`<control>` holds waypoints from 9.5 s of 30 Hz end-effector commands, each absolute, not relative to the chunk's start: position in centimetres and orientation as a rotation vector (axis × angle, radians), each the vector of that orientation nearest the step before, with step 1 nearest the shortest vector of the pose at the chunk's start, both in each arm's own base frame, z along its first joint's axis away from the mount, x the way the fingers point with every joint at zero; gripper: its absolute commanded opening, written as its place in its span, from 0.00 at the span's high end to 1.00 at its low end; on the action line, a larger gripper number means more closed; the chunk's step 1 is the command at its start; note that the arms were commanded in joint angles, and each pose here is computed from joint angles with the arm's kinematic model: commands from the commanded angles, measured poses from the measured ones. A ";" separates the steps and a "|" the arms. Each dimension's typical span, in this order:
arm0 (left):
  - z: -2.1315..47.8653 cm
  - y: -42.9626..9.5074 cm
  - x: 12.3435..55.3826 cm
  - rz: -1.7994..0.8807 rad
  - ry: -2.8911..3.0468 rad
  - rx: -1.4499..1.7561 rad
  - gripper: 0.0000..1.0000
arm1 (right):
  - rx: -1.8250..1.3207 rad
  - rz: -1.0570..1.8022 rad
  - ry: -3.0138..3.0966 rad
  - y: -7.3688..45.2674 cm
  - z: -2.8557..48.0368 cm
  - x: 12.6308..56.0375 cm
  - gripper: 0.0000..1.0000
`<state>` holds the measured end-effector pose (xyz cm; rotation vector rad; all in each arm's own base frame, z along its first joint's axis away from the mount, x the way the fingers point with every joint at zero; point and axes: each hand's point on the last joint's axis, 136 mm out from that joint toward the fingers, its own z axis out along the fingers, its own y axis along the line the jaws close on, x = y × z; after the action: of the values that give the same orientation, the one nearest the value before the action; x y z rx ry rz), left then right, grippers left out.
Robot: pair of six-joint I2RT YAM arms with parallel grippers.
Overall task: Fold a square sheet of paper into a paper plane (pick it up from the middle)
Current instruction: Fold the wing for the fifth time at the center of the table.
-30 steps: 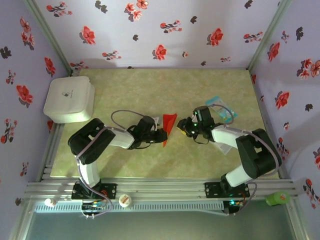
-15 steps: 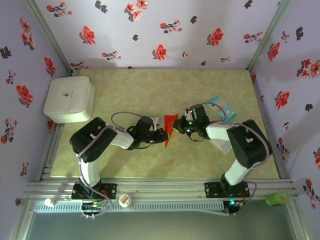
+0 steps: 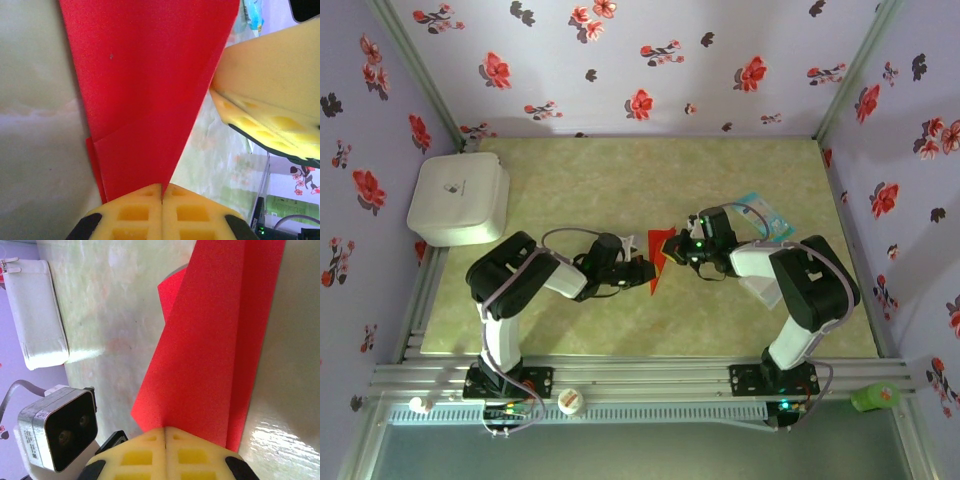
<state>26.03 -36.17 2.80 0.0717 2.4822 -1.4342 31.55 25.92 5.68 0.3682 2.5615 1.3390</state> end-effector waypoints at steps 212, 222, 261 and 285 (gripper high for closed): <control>1.7 -36.2 24.7 -1.372 2.744 0.068 0.95 | 0.347 1.173 2.811 25.6 -1.0 31.6 0.94; 0.9 -35.8 23.1 -1.427 2.757 0.031 0.94 | 0.354 1.162 2.816 25.5 -1.2 31.5 0.94; 5.6 -35.4 22.0 -1.414 2.655 0.174 0.77 | 0.321 1.089 2.861 25.5 -1.5 31.1 0.96; 1.9 -35.1 27.8 -1.155 2.781 0.140 0.91 | 0.312 1.122 2.845 26.0 -1.0 31.2 0.96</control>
<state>28.13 -35.26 3.06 0.1006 2.7413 -1.1921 33.13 26.96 1.71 0.2596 2.7308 1.2422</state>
